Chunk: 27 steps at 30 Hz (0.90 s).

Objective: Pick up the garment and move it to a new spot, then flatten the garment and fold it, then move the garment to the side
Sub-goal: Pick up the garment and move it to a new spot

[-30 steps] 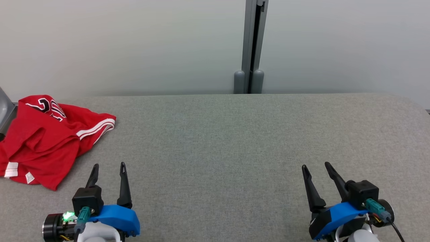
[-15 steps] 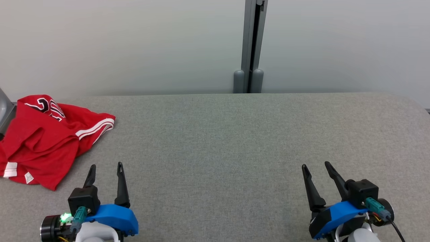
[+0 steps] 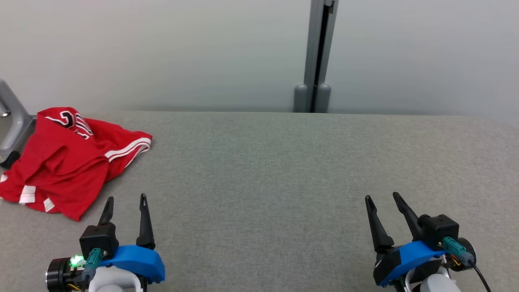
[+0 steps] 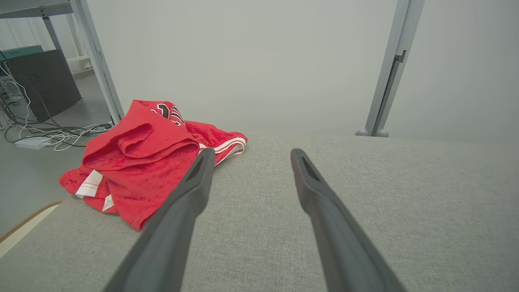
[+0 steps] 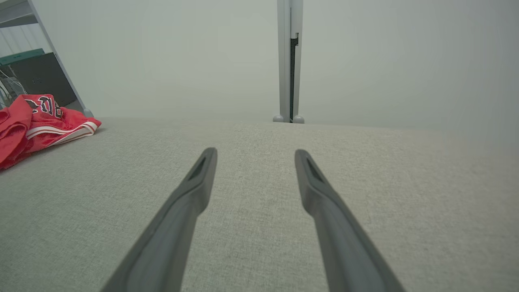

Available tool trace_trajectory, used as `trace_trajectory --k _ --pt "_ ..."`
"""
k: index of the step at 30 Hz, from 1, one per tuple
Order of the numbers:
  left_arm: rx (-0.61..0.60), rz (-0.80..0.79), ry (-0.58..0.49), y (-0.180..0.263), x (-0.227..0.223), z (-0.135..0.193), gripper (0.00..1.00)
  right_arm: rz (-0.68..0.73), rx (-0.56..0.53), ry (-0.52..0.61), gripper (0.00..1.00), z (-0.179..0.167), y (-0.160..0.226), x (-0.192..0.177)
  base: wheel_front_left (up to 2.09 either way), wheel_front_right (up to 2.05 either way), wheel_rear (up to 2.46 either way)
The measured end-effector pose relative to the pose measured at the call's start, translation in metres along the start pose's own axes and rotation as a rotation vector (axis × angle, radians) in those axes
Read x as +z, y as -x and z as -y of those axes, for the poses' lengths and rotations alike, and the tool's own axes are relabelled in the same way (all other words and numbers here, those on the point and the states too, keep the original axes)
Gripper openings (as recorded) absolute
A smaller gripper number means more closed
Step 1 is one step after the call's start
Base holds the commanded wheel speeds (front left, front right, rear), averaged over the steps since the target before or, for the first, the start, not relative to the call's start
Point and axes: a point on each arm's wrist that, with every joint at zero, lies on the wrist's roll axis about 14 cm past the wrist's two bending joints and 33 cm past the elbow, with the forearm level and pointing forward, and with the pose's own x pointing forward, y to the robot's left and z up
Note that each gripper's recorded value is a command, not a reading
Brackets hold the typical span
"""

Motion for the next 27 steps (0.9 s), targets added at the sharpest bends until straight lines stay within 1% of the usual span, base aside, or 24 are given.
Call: trace_trajectory --k 4,13,18,21,27 --pt "0.049 0.026 0.002 0.005 0.007 -0.017 1.00 0.005 0.046 -0.003 1.00 -0.016 -0.007 0.002 0.00 0.00 0.00" --pt "0.199 0.076 -0.008 0.032 0.019 -0.071 1.00 0.003 0.168 -0.006 1.00 -0.058 -0.027 0.001 0.00 0.00 0.00" --pt "0.306 0.102 -0.016 0.053 0.025 -0.106 1.00 -0.006 0.251 -0.007 1.00 -0.088 -0.039 -0.002 0.00 0.00 0.00" --pt "0.372 0.093 -0.017 0.070 0.021 -0.127 1.00 -0.015 0.299 -0.009 1.00 -0.106 -0.044 -0.006 0.00 0.00 0.00" --pt "0.479 0.087 -0.019 0.100 0.017 -0.155 1.00 -0.024 0.372 -0.016 1.00 -0.133 -0.051 -0.009 0.00 0.00 0.00"
